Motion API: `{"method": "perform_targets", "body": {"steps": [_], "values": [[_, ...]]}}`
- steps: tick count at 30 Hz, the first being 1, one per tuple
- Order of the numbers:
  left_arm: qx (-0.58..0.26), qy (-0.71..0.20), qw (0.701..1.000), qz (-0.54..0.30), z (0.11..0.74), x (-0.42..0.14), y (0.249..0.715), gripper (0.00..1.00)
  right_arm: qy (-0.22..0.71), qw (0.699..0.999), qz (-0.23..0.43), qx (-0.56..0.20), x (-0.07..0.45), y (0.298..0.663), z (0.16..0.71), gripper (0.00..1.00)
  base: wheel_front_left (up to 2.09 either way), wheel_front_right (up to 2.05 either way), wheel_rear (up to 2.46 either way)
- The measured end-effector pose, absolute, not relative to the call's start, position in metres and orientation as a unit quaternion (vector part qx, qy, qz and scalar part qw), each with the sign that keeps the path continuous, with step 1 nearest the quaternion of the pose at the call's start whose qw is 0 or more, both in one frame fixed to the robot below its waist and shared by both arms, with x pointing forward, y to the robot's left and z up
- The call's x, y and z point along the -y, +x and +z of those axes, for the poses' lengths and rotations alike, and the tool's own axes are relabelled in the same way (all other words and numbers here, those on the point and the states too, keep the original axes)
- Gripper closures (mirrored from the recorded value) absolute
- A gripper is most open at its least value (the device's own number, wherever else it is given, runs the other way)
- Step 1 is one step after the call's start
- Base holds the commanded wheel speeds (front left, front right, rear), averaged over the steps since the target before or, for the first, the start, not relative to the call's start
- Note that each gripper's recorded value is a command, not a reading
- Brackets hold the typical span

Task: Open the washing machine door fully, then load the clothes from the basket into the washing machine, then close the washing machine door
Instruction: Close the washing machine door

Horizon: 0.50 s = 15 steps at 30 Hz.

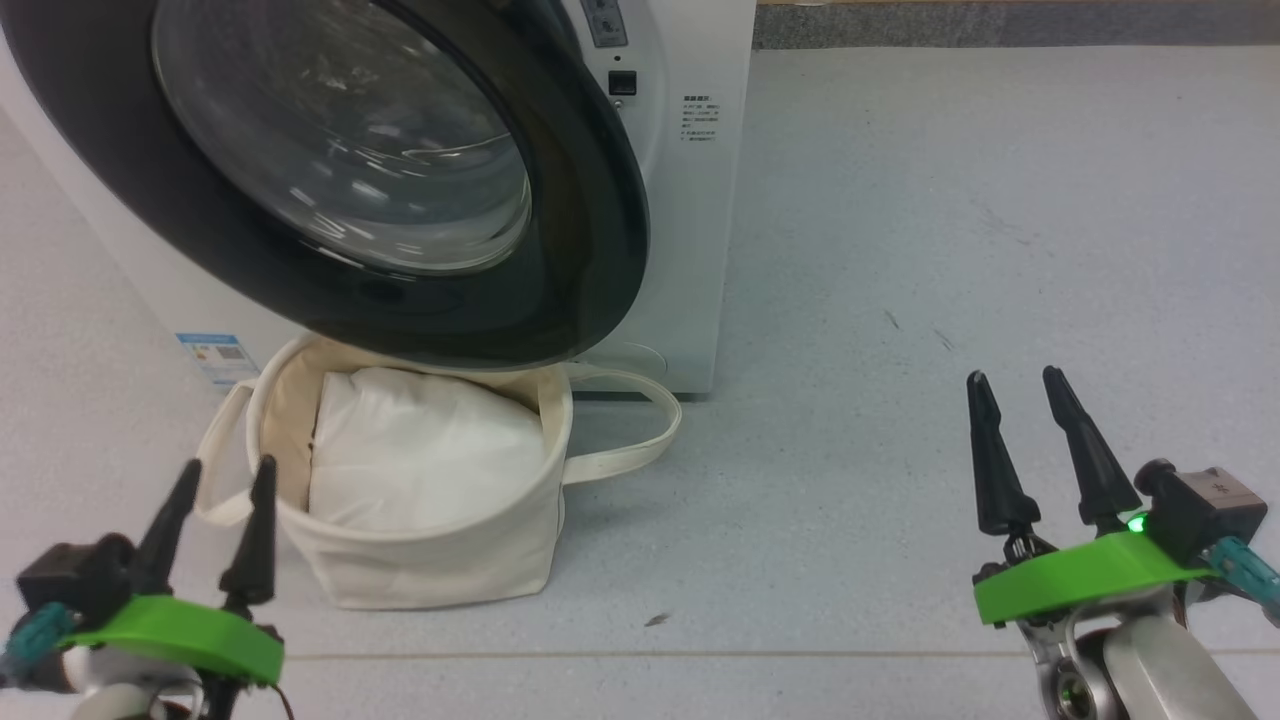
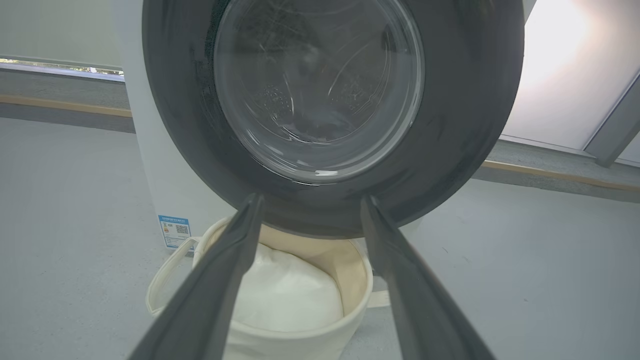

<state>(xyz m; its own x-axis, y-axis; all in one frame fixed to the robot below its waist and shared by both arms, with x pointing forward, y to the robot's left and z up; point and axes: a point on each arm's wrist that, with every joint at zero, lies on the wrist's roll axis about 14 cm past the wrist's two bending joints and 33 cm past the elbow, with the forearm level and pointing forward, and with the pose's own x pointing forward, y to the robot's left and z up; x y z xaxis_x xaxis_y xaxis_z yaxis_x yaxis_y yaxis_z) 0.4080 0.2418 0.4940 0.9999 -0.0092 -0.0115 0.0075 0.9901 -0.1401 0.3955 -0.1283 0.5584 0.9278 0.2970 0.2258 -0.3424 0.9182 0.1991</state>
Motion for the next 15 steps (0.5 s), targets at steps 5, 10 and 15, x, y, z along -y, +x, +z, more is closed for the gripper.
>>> {"method": "perform_targets", "body": {"steps": [5,10,15], "values": [[0.021,-0.087,0.995,0.044,0.506,-0.267,0.405,0.00,0.118,0.974,0.167,0.096,0.127,0.397,0.559,0.00,0.00,0.00,0.00],[0.027,-0.086,0.994,0.064,0.508,-0.277,0.403,0.00,0.118,0.974,0.167,0.095,0.126,0.398,0.558,0.00,0.00,0.00,0.00],[0.025,-0.088,0.994,0.065,0.506,-0.275,0.402,0.00,0.118,0.974,0.167,0.092,0.126,0.398,0.556,0.00,0.00,0.00,0.00]]}}
